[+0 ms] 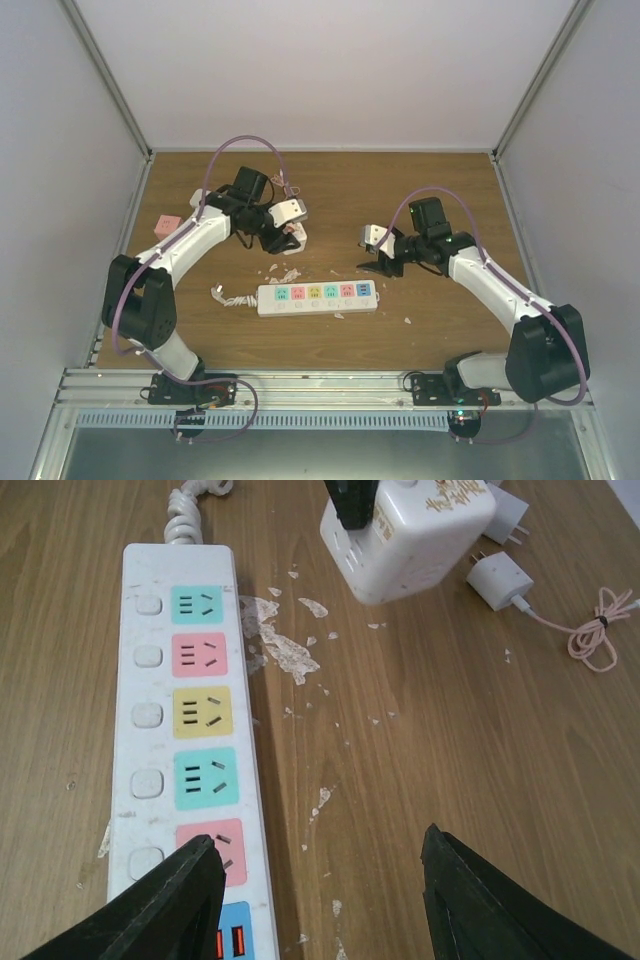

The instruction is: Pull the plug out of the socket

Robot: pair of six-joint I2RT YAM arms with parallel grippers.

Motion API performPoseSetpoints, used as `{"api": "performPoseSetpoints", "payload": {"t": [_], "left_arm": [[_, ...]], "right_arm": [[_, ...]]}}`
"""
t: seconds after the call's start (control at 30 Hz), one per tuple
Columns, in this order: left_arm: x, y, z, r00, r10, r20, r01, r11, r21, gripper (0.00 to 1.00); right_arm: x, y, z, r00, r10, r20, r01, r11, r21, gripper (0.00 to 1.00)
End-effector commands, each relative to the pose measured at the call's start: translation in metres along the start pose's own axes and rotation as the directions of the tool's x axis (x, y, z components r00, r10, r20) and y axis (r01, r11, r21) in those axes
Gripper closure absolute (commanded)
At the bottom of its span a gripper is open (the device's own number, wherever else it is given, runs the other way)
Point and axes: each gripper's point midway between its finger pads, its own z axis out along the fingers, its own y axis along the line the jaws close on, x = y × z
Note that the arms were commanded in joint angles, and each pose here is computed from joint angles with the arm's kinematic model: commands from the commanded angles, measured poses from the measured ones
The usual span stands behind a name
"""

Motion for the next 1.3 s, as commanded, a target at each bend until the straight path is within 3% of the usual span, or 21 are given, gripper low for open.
{"api": "performPoseSetpoints", "payload": {"t": [0.0, 0.3, 0.43, 0.6, 1.0, 1.27], "left_arm": [[0.015, 0.011, -0.021, 0.992, 0.025, -0.128, -0.035, 0.996, -0.078, 0.84], [0.071, 0.036, -0.032, 0.904, -0.008, -0.428, -0.053, 0.990, -0.131, 0.84], [0.095, 0.059, -0.046, 0.809, 0.037, -0.587, -0.179, 0.966, -0.185, 0.83], [0.119, 0.084, -0.057, 0.651, 0.116, -0.750, -0.351, 0.922, -0.162, 0.81], [0.160, 0.119, -0.044, 0.338, 0.255, -0.906, -0.514, 0.856, 0.049, 0.75], [0.165, 0.124, -0.027, 0.239, 0.308, -0.921, -0.558, 0.819, 0.130, 0.69]], "right_arm": [[-0.005, 0.000, 0.000, 0.999, 0.011, 0.035, -0.011, 1.000, 0.015, 0.44], [0.001, 0.003, 0.005, 1.000, 0.001, 0.019, -0.002, 1.000, 0.010, 0.44], [0.004, 0.004, 0.007, 1.000, -0.003, 0.011, 0.003, 1.000, 0.008, 0.44], [0.005, 0.006, 0.009, 1.000, -0.004, 0.006, 0.004, 1.000, 0.001, 0.44], [0.012, 0.009, 0.011, 1.000, 0.005, -0.016, -0.005, 1.000, 0.000, 0.44], [0.014, 0.010, 0.014, 1.000, 0.008, -0.020, -0.008, 1.000, -0.013, 0.43]]}}
